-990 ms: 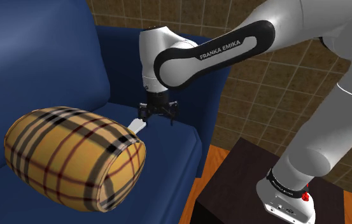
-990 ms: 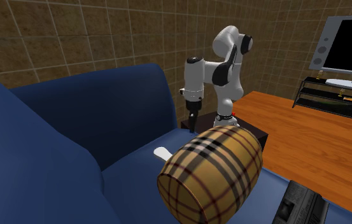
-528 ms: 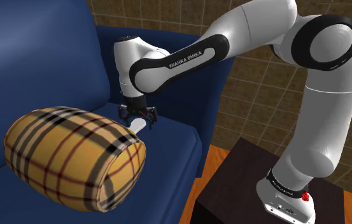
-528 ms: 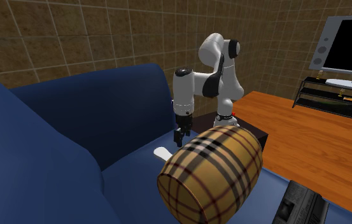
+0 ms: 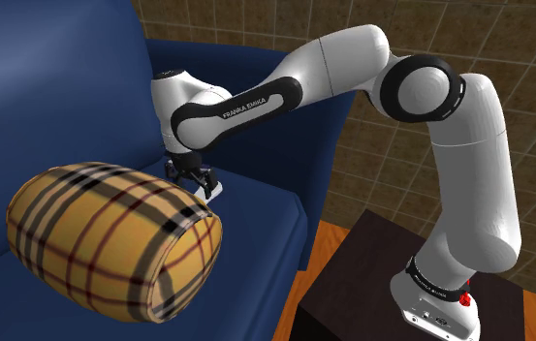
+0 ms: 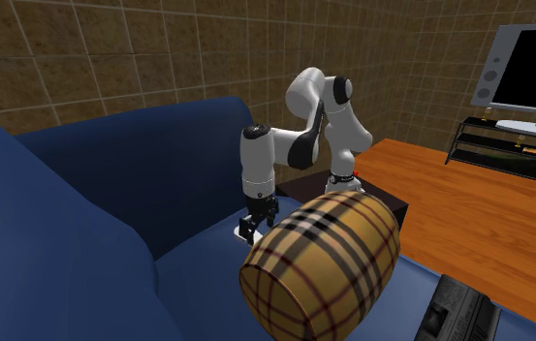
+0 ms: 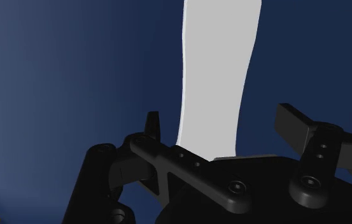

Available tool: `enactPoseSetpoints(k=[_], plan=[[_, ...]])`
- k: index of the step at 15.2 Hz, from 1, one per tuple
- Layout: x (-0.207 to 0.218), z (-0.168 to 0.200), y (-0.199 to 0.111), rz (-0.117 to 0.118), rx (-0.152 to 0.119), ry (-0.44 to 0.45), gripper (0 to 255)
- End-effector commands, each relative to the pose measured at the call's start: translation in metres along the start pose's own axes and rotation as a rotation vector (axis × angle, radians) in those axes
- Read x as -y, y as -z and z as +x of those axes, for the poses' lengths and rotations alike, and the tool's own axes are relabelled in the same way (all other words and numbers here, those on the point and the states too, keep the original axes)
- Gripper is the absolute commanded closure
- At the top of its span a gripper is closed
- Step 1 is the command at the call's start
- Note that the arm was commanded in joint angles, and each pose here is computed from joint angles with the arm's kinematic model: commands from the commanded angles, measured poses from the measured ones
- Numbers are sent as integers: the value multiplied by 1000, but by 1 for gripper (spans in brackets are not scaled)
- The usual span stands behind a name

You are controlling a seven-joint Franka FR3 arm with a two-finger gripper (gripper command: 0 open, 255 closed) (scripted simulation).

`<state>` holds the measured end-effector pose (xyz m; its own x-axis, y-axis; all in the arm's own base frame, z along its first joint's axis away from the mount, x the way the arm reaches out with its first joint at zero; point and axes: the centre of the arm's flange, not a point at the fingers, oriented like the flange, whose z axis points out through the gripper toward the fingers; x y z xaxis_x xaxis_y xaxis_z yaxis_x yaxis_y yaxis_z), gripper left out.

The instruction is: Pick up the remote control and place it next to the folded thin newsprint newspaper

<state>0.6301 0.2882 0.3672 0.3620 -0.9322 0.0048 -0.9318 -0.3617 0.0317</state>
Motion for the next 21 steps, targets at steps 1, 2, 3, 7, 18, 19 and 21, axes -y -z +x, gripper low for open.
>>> enactPoseSetpoints(k=[1,2,3,7,18,19,21], plan=[[2,0,-10,1,-1,-7,0],[2,0,-15,1,-1,-7,0],[2,0,-20,1,-1,-7,0],[2,0,-34,1,-1,-7,0],[2,0,-34,0,-1,-7,255],[2,0,-34,0,-1,-7,255],[2,0,-34,0,-1,-7,255]])
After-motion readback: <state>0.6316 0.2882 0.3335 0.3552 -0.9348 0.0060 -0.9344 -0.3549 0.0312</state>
